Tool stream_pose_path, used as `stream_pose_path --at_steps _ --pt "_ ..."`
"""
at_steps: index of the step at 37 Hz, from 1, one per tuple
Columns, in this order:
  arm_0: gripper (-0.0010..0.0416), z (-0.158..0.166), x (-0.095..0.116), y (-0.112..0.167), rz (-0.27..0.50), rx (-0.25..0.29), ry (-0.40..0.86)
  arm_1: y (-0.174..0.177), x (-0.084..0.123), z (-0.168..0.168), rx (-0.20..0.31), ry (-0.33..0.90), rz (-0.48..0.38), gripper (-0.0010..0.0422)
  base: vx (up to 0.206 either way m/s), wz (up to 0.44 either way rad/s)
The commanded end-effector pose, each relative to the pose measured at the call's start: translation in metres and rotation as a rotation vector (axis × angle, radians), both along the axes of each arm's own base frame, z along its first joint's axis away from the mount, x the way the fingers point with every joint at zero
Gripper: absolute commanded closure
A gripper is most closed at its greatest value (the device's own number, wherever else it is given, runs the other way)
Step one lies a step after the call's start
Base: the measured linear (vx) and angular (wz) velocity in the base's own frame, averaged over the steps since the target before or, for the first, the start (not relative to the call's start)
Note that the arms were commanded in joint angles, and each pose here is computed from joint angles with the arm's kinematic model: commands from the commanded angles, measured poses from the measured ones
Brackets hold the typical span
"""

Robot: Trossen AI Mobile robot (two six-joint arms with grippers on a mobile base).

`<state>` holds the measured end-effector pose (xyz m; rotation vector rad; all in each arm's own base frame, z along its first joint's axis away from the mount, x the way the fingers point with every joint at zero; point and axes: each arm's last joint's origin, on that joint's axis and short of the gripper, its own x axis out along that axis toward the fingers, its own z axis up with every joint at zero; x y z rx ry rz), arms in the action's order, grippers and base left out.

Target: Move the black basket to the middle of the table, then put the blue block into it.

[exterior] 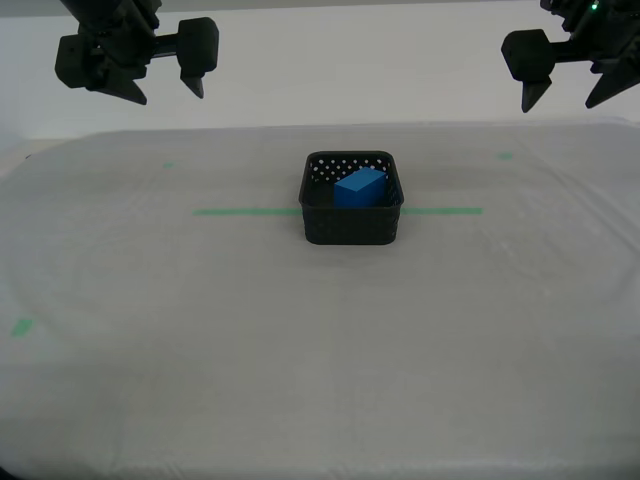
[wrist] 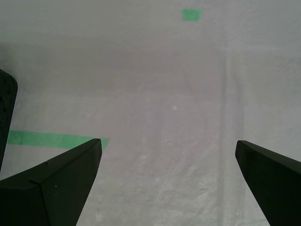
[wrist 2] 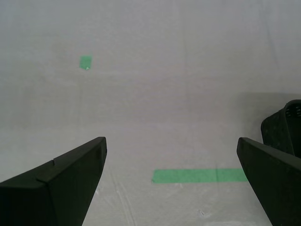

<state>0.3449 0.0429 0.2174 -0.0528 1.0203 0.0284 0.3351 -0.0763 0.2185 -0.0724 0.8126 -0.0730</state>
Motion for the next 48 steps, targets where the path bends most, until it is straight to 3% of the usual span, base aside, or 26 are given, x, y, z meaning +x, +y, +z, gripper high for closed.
stream_pose_path --at_steps 1,48 --pt "0.0007 0.0006 0.0002 0.0001 0.001 0.000 -0.003 -0.0003 0.0002 0.0003 -0.001 -0.002 -0.004 0.0032 0.000 0.000" --pt "0.0007 0.0006 0.0002 0.0001 0.001 0.000 -0.003 -0.0003 0.0002 0.0003 -0.001 -0.002 -0.004 0.0032 0.000 0.000"
